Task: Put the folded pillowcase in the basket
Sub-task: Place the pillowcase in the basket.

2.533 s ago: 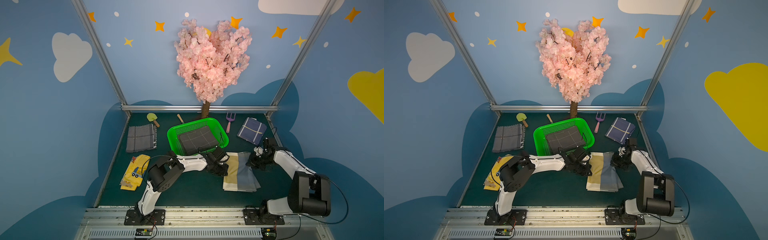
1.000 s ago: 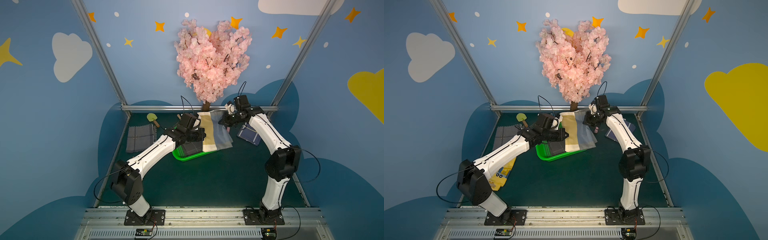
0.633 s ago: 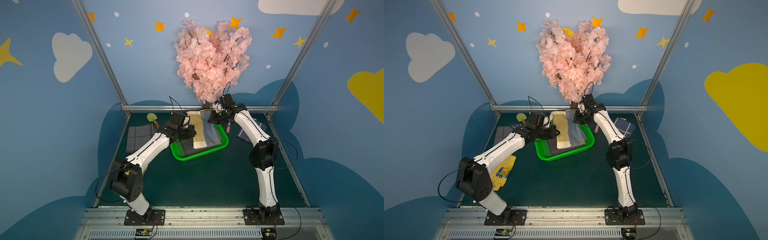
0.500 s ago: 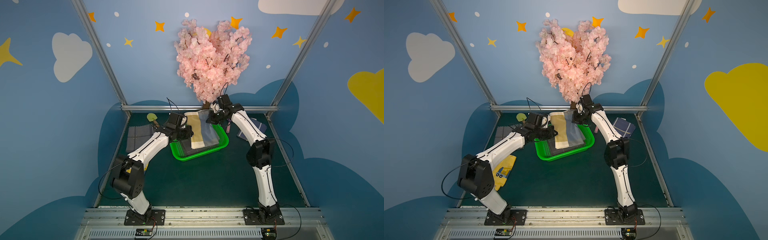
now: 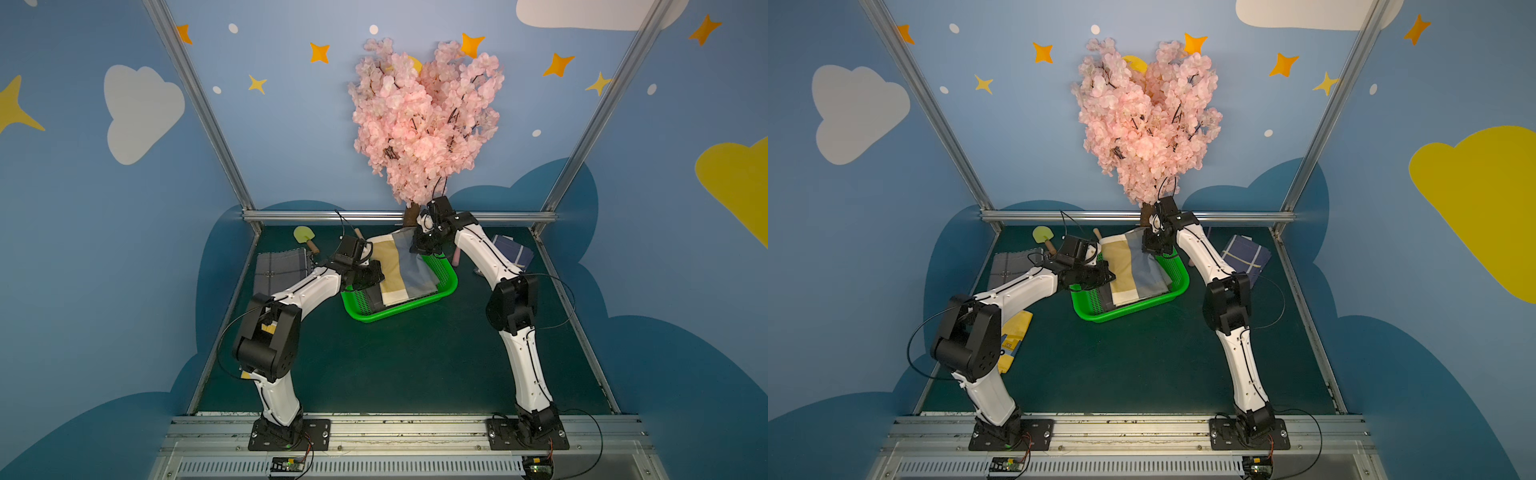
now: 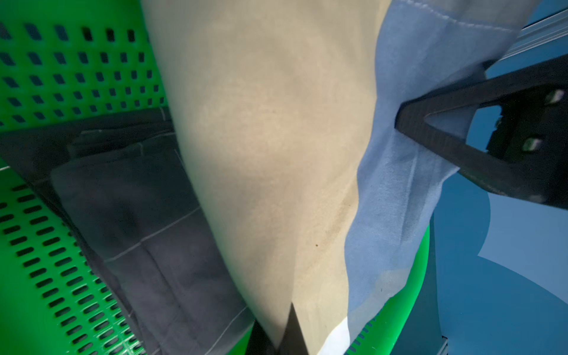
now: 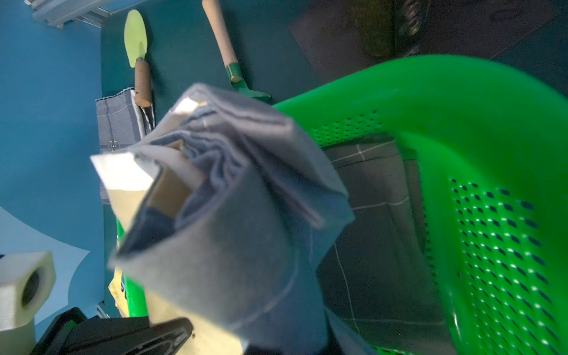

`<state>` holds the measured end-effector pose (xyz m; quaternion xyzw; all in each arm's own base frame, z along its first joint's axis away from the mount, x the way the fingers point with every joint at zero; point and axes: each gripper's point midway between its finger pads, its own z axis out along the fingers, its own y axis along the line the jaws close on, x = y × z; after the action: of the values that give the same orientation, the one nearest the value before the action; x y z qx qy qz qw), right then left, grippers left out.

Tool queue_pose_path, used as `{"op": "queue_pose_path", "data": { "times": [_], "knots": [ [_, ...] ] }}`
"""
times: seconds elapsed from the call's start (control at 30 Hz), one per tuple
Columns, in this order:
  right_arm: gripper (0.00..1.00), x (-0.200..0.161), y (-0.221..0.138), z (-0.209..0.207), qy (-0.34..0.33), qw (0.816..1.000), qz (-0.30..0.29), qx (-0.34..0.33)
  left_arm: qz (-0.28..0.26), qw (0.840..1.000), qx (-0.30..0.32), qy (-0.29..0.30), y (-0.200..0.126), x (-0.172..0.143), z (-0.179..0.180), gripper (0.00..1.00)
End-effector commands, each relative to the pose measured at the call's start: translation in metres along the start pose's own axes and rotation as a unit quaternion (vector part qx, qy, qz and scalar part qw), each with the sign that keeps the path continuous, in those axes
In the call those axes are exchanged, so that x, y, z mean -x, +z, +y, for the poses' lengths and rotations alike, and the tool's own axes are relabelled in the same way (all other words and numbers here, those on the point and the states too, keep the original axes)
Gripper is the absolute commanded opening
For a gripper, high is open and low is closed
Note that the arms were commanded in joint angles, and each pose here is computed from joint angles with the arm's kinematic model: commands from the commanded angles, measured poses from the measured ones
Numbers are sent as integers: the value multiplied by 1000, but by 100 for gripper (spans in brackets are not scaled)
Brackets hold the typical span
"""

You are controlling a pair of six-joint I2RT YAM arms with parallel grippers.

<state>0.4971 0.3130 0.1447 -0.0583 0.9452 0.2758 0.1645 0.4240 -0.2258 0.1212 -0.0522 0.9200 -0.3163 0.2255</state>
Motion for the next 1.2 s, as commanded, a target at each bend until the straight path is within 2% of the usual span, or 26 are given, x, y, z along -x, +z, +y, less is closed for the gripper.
{"op": "queue_pose_path", "data": {
  "times": [0.0,0.67,0.7,0.77,0.8,0.83,0.87,0.9,0.97,1.07,1.17],
  "knots": [
    [0,-3,12,-9,-4,1000,6,-19,11,1000,10,-9,8,-6,12,3],
    [0,-23,51,-38,18,997,37,-59,48,996,73,-21,40,-33,62,3],
    [3,-23,53,-39,19,997,37,-60,50,996,76,-19,41,-34,63,4],
    [20,-23,56,-41,21,997,37,-60,57,995,80,-17,43,-36,66,13],
    [33,-23,57,-41,21,997,38,-60,57,995,80,-15,43,-37,65,21],
    [51,-24,58,-42,22,997,38,-60,57,995,79,-15,42,-37,65,41],
    [61,-24,59,-43,25,997,39,-61,57,995,80,-15,41,-37,66,54],
    [66,-24,58,-43,25,997,38,-62,49,994,93,-13,40,-35,69,61],
    [73,-24,57,-43,25,997,36,-66,45,994,96,-11,37,-33,69,69],
    [77,-21,48,-41,21,997,26,-75,32,995,97,-7,28,-28,64,76],
    [80,-16,31,-33,5,997,5,-74,5,996,92,2,9,-16,52,79]
  ]
}}
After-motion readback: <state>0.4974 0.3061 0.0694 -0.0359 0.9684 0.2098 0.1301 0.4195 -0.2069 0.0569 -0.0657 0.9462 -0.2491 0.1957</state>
